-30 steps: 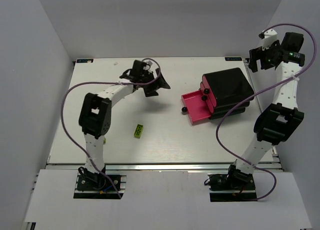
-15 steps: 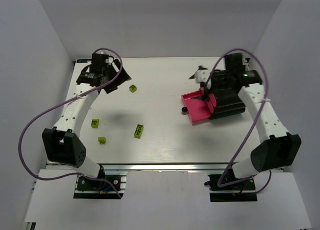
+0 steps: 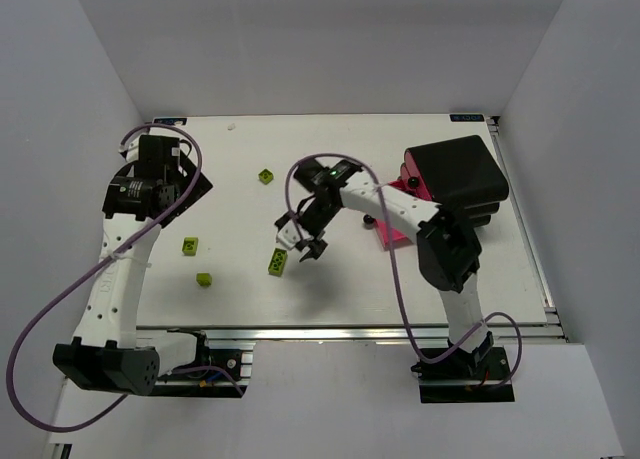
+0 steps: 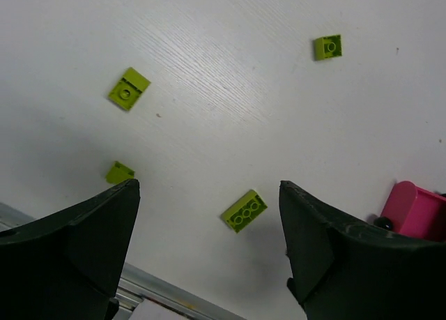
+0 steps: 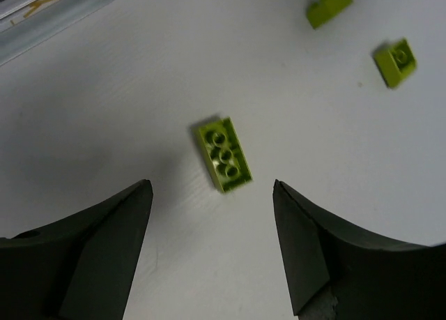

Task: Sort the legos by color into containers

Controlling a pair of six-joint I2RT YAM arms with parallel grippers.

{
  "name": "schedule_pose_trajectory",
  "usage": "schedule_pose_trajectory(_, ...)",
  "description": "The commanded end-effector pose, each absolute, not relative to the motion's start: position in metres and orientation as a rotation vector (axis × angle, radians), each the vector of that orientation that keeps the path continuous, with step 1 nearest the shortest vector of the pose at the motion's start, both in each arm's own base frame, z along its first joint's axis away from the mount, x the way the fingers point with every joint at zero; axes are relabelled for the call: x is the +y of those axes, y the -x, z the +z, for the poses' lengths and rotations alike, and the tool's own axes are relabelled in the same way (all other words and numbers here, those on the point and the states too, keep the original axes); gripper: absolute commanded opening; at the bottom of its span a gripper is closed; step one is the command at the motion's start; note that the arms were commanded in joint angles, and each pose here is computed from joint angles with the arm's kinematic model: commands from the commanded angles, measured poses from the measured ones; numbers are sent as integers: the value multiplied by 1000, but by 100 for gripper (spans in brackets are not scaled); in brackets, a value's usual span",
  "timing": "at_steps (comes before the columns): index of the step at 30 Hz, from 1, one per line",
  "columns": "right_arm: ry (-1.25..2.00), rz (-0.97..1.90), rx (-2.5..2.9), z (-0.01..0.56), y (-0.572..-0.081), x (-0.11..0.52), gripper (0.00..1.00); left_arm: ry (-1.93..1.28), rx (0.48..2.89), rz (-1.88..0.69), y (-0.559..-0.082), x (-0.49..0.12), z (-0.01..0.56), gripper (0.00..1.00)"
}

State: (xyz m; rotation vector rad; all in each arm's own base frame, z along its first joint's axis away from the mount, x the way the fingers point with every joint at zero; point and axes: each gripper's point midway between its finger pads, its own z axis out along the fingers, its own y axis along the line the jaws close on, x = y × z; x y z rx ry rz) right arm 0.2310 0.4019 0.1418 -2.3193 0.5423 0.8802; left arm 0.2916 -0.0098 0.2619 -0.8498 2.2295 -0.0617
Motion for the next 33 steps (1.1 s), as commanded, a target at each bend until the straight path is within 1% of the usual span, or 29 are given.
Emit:
schedule_pose_trajectory(1, 2392, 780, 404, 136, -226, 424, 76, 878, 2190, 80, -267, 14, 280, 91)
schedule_pose_trajectory(3, 2425, 761, 349, 130, -220, 433, 77, 889, 2190, 105, -260, 20, 280, 92)
schedule_pose_trajectory(7, 2502, 733, 311, 100, -218, 439, 80, 892, 2208, 98, -248, 18, 271, 92)
schedule_pose_trajectory(8, 2512, 721, 305, 96, -215, 443, 89, 897, 2205, 97, -244, 19, 270, 92)
schedule_pose_trajectory(13, 2540, 673, 311, 74, -222, 459, 89, 898, 2230, 123, -234, 21, 262, 93)
schedule_pose_trajectory(17, 2565, 650, 330, 61, -227, 469, 87, 895, 2239, 120, -231, 20, 259, 93)
schedule_pose_trajectory(19, 2569, 635, 326, 58, -231, 476, 85, 894, 2244, 105, -231, 18, 256, 93)
schedule_pose_trajectory(22, 2617, 635, 319, 46, -233, 473, 81, 898, 2268, 95, -228, 15, 247, 93)
schedule_pose_trajectory(23, 2641, 631, 291, 43, -227, 474, 78, 906, 2279, 99, -227, 15, 242, 93)
schedule_pose_trajectory(25, 2653, 623, 300, 39, -233, 468, 76, 910, 2292, 98, -224, 14, 237, 93)
schedule_pose_trajectory(28, 2698, 624, 290, 33, -233, 457, 69, 922, 2305, 82, -223, 11, 227, 93)
schedule_pose_trajectory(29, 2717, 625, 286, 30, -232, 451, 62, 934, 2304, 76, -222, 10, 224, 93)
schedule_pose_trajectory(31, 2738, 641, 297, 30, -228, 445, 54, 955, 2327, 75, -220, 8, 210, 95)
schedule_pose_trajectory(32, 2739, 645, 313, 32, -229, 442, 45, 982, 2333, 76, -219, 8, 203, 96)
schedule_pose_trajectory(33, 2730, 652, 359, 37, -229, 441, 39, 994, 2361, 84, -215, 6, 189, 96)
